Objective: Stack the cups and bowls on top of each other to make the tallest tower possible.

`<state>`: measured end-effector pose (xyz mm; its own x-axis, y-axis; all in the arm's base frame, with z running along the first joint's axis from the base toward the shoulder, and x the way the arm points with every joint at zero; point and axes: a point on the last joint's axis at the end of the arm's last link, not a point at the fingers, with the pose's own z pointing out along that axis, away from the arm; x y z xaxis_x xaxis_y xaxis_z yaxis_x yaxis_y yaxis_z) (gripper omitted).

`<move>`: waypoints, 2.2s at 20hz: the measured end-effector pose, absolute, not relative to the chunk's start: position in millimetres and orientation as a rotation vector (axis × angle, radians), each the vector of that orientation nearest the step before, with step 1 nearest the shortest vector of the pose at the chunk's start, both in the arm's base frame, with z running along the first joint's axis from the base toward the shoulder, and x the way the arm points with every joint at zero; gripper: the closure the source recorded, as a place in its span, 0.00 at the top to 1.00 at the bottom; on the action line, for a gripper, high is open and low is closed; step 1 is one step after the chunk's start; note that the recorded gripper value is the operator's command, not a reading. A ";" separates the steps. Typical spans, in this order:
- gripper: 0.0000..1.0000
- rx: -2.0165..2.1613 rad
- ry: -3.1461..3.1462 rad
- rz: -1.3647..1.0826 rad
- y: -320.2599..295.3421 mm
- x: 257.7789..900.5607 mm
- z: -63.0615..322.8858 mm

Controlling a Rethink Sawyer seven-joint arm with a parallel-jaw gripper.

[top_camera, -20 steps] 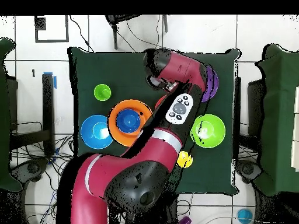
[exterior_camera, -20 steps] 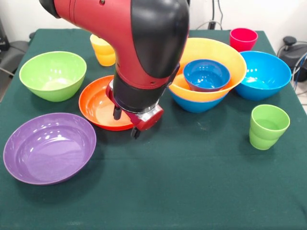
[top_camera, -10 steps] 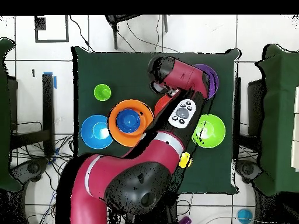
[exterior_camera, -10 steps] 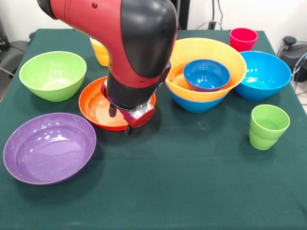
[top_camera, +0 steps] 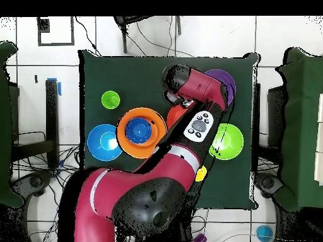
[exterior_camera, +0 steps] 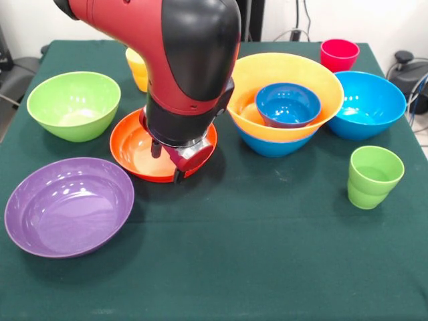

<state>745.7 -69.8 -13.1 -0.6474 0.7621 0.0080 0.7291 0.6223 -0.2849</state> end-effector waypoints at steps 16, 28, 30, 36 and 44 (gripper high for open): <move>1.00 -1.258 -2.782 0.386 -61.4 745.0 -28.8; 1.00 -1.274 -2.782 0.389 -64.0 735.2 -39.0; 1.00 -1.276 -2.768 0.385 -63.5 730.2 -42.9; 1.00 -1.283 -2.749 0.381 -63.3 720.2 -50.9; 1.00 -1.292 -2.755 0.372 -61.7 714.9 -59.2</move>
<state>714.9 -61.7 -59.2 -0.6421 0.7659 -0.0337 0.7474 0.6156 -0.2500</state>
